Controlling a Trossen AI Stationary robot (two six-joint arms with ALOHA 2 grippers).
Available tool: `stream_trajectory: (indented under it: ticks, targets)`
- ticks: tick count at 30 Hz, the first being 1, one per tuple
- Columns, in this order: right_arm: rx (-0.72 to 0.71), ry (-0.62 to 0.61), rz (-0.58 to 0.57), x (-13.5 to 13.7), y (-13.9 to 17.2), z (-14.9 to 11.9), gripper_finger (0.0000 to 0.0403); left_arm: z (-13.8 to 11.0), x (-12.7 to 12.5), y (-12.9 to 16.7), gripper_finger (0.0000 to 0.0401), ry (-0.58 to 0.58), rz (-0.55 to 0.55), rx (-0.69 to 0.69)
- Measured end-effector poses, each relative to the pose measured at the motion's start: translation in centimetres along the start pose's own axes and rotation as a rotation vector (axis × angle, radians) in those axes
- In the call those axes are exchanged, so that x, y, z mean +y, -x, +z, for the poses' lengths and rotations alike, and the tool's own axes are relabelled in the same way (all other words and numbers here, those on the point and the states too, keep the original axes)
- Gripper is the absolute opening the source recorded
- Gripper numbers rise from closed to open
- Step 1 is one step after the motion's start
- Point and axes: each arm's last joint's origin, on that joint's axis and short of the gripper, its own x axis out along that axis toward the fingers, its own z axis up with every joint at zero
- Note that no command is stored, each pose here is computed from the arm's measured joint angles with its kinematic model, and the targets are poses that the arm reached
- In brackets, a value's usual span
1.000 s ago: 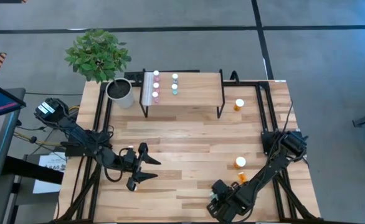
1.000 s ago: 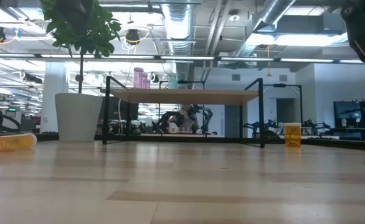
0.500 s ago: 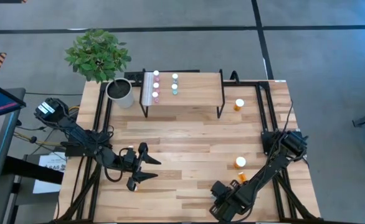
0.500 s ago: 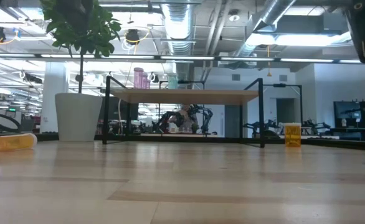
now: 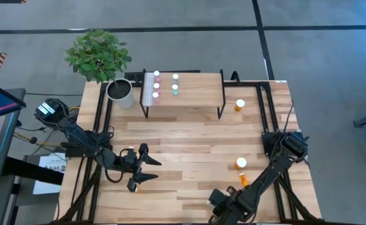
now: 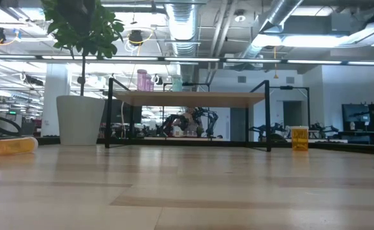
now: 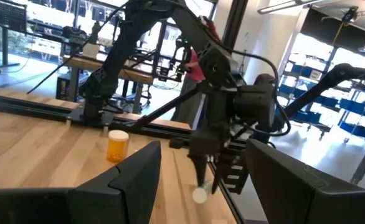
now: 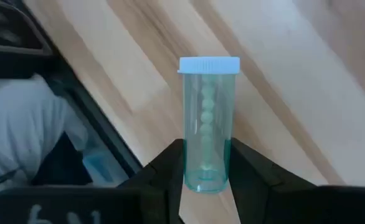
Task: Pick and place medicine bottles onto shelf by color
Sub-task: Put the blue pill bottle aligned with the other blue pill bottles on the shelf
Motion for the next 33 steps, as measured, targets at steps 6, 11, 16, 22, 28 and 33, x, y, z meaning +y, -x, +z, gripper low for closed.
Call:
stream_trajectory:
  ticks: [6, 11, 16, 22, 28, 33]
  targets:
    - [-0.222, 0.099, 0.025, 1.6, 1.5, 1.7, 0.0133, 0.0, -0.2, 0.0, 0.0222, 0.002, -0.05, 0.011]
    - [-0.449, 0.191, 0.029, 2.7, 2.3, 3.8, 0.0134, -0.1, -0.2, 0.0, 0.0222, 0.001, -0.083, 0.019]
    - [-0.593, 0.272, 0.084, 3.7, 2.7, 6.9, 0.0133, 0.1, -0.4, 0.0, 0.0222, 0.01, -0.137, 0.009]
    - [-0.685, 0.395, 0.231, 4.8, 3.1, 11.2, 0.0134, 0.2, -0.5, 0.0, 0.0222, 0.008, -0.158, 0.0]
    - [-0.753, 0.465, 0.231, 4.6, 3.1, 13.6, 0.0133, 0.3, -0.6, 0.1, 0.0222, 0.01, -0.196, 0.001]
    - [-0.807, 0.461, 0.259, 3.4, 1.5, 13.7, 0.0132, 0.2, -0.6, 0.1, 0.0222, 0.007, -0.197, 0.007]
